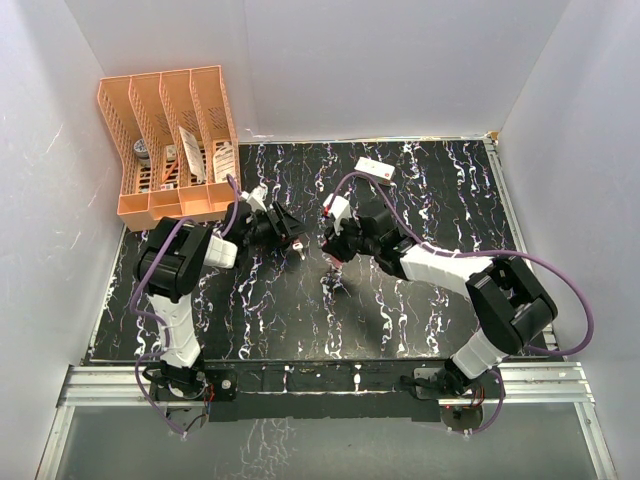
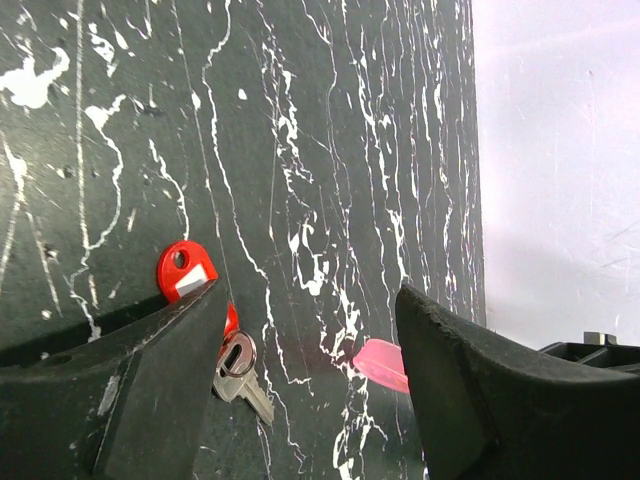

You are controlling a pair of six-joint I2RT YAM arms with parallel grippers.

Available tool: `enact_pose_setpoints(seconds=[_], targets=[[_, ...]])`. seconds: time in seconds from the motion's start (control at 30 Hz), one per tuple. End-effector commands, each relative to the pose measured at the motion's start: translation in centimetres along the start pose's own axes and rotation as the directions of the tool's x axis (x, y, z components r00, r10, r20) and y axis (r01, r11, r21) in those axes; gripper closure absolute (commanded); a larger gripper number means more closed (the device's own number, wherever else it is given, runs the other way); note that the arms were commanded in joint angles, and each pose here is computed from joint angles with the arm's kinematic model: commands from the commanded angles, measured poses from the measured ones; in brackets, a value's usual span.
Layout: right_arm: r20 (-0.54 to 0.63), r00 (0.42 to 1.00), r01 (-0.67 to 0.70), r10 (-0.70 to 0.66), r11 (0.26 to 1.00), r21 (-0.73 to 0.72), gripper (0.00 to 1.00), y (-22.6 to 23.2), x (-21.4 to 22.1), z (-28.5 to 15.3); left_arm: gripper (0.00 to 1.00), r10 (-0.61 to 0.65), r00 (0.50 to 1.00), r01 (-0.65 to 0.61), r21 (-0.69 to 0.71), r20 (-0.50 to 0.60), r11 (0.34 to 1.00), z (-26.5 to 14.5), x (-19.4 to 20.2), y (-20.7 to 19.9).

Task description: Put the keys on the keyring

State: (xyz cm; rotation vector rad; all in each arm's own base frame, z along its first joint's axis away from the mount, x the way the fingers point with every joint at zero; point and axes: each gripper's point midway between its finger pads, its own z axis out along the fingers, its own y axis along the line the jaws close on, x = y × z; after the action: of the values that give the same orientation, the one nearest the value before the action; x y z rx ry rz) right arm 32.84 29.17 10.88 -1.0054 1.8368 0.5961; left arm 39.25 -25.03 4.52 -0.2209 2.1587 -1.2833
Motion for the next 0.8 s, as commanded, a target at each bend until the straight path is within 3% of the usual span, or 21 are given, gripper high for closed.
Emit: enact_pose_setpoints(seconds=[0.0,0.77], targets=[[0.124,0.992,0.013,-0.006,0.998,-0.054,0.96,1.2,-3.0,-0.3,0.33,0.015,1.0,-0.015,0.002,-0.014,1.0,-0.4,1.3,-0.6],[0.106,0.993,-0.035,0.052,0.987,-0.16,0.97,2.7,-2.1,3.2,0.33,0.076,0.994,-0.07,-0.08,0.076,0.994,-1.2,-1.4,-1.8]])
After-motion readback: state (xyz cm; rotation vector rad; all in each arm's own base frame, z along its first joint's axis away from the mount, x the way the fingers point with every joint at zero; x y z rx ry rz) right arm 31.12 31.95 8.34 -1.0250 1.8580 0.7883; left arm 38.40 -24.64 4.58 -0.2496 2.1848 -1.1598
